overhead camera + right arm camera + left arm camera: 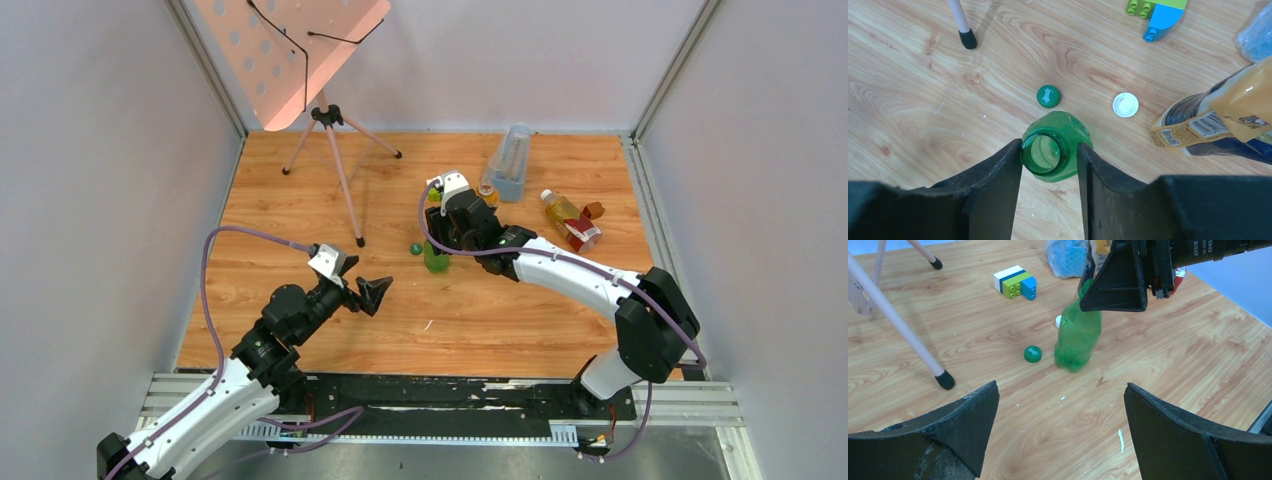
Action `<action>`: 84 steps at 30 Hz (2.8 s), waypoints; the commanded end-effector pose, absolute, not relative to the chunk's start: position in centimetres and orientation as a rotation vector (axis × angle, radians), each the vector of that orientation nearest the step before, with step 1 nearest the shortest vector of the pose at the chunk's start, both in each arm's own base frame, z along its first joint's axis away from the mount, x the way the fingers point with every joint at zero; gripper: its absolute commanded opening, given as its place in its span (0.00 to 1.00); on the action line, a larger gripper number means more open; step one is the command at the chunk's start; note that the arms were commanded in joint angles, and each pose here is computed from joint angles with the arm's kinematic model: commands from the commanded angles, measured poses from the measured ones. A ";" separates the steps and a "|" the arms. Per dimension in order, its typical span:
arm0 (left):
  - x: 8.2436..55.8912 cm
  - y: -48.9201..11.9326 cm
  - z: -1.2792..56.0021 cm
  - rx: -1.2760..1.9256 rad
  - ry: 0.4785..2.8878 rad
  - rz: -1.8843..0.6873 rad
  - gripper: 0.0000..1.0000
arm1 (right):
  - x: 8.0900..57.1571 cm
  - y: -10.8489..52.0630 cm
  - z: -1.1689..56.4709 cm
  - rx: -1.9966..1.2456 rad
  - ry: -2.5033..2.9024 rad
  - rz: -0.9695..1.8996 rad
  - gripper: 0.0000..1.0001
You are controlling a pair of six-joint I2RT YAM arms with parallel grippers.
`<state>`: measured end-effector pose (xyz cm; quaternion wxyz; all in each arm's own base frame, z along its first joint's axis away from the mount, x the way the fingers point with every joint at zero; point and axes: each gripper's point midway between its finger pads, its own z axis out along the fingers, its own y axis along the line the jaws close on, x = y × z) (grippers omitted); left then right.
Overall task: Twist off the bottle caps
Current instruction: Place the plastic bottle at the center of the board, then pick up the plastic bottle at the center of the board.
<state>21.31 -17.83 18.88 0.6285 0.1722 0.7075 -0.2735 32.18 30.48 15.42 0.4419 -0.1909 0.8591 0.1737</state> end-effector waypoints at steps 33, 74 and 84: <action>21.0 -17.4 22.4 0.389 1.534 -0.631 1.00 | 39.8 5.2 28.5 0.061 1.887 0.343 0.90; 19.7 -17.6 22.1 0.433 1.537 -0.673 1.00 | 47.8 0.2 5.7 -0.084 2.574 0.239 0.58; 19.8 -17.8 22.5 0.417 1.526 -0.689 1.00 | 43.2 2.3 11.7 0.179 2.468 0.373 0.40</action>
